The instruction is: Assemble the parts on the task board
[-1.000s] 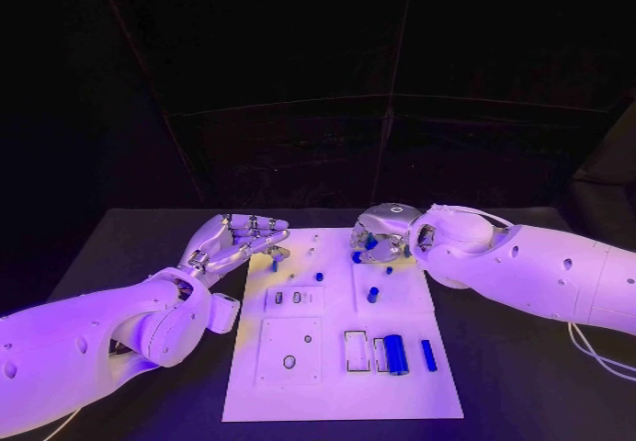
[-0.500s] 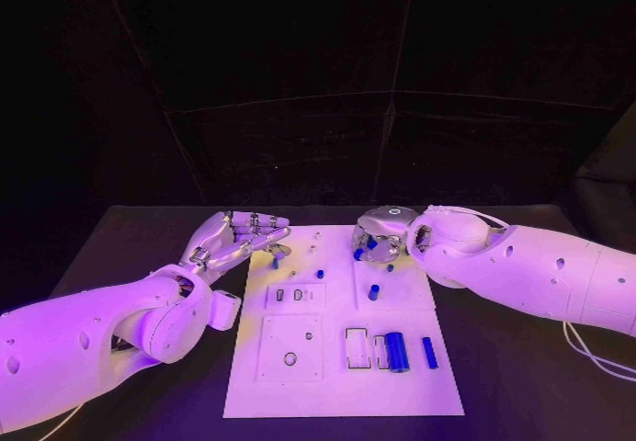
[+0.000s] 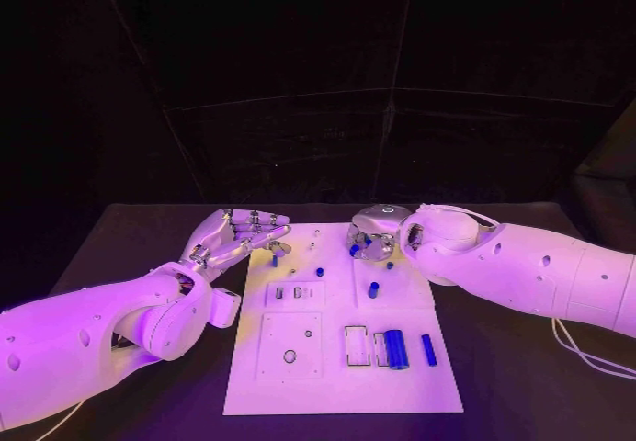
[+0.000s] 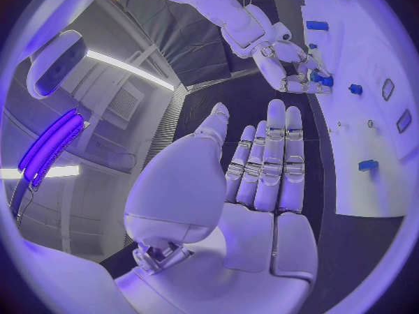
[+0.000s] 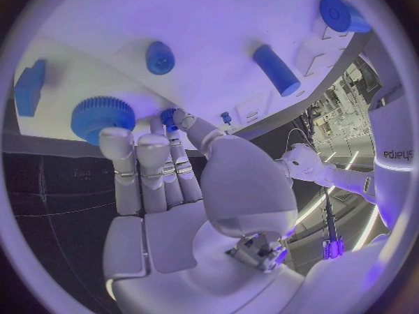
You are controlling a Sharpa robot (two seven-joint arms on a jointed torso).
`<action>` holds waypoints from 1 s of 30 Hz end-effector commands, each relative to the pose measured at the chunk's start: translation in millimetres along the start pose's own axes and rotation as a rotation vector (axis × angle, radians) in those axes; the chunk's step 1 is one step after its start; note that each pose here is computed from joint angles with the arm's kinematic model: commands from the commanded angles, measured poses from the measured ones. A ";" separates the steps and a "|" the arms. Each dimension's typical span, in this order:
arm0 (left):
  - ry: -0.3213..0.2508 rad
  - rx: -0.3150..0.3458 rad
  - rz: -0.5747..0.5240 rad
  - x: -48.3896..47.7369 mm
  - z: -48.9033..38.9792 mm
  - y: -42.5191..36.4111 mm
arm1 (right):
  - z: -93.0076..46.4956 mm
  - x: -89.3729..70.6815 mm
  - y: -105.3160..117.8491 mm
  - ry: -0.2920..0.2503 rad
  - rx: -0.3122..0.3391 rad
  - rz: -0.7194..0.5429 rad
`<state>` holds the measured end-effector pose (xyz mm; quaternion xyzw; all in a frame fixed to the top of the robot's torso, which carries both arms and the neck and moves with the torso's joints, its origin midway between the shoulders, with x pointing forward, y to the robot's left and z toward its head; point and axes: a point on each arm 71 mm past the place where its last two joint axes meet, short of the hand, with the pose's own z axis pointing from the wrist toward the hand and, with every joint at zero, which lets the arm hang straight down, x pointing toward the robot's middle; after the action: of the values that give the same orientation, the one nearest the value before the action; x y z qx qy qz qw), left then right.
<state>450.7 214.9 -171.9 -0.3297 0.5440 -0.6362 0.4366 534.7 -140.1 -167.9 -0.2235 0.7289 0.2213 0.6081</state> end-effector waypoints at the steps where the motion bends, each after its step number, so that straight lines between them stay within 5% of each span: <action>1: 0.016 0.006 -0.004 1.6 0.7 -1.3 | 0.7 1.7 -0.4 -0.005 0.006 -0.004; 15: 0.013 0.004 -0.002 -0.6 0.6 -0.7 | -4.2 -14.3 6.1 -0.231 -0.023 0.014; 30: 0.011 0.002 0.000 -2.6 1.2 0.2 | 13.4 -18.6 8.4 -0.273 -0.002 0.028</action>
<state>453.0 218.1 -172.9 -0.3310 0.5451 -0.6336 0.4380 541.8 -125.2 -155.2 -0.1894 0.6536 0.2532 0.6876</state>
